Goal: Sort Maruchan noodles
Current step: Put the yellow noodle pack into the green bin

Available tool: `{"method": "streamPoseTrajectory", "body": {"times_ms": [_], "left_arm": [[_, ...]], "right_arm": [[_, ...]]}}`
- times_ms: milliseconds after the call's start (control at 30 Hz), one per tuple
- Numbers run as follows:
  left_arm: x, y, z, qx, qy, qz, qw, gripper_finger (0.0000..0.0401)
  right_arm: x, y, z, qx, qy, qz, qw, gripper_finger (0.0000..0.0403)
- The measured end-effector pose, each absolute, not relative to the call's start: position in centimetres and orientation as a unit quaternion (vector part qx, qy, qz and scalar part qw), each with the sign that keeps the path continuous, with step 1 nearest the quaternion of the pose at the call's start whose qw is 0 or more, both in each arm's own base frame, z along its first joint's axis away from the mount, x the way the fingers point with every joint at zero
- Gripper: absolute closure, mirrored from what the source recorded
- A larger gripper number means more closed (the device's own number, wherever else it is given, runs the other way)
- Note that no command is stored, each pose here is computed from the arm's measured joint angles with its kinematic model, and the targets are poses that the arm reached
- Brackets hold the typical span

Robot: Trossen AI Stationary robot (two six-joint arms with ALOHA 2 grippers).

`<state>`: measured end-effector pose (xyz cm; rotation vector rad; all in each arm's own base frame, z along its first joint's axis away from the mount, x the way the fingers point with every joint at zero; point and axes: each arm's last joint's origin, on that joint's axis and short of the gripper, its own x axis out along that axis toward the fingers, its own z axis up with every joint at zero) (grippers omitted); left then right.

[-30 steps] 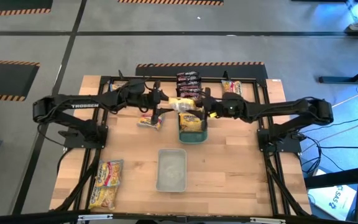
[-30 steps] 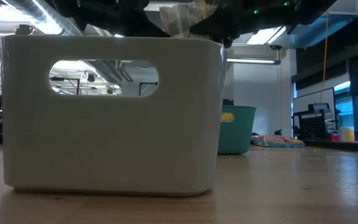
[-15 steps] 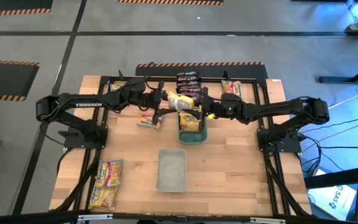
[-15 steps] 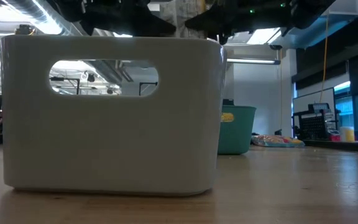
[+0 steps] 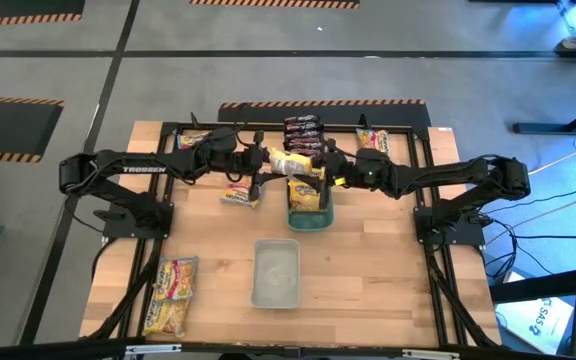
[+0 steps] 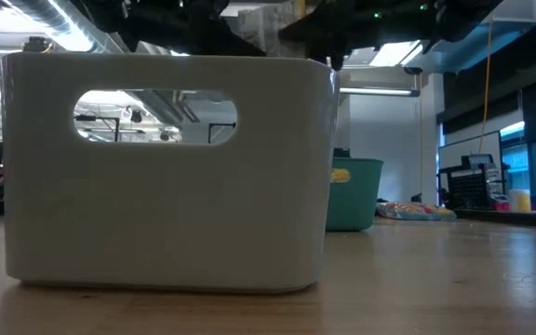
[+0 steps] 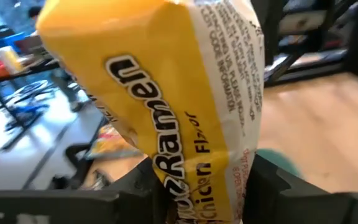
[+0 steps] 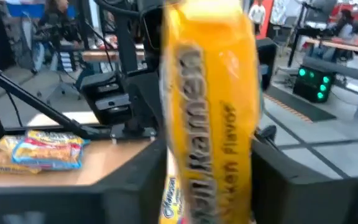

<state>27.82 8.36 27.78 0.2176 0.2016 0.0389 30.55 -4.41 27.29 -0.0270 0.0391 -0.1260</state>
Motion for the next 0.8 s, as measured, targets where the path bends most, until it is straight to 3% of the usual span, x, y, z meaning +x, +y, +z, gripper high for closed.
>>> {"method": "streamPoseTrajectory", "body": {"times_ms": [167, 300, 500, 800], "left_arm": [[27.0, 8.4, 28.2, 0.137, 0.122, 0.072, 0.98, 0.0269], [26.6, 8.6, 28.5, 0.17, 0.131, 0.102, 0.971, 0.0268], [27.3, 8.0, 27.8, 0.308, 0.156, 0.072, 0.936, 0.0268], [29.0, 6.5, 26.5, 0.511, 0.217, 0.113, 0.824, 0.0268]], "right_arm": [[28.3, -4.1, 28.6, -0.004, 0.09, -0.062, 0.994, 0.0139], [25.4, -3.8, 29.4, 0.03, 0.158, -0.092, 0.983, 0.0096], [23.1, -3.9, 27.5, 0.082, 0.187, -0.137, 0.969, 0.0081], [23.2, -7.3, 23.4, 0.285, 0.06, -0.061, 0.955, 0.008]]}}
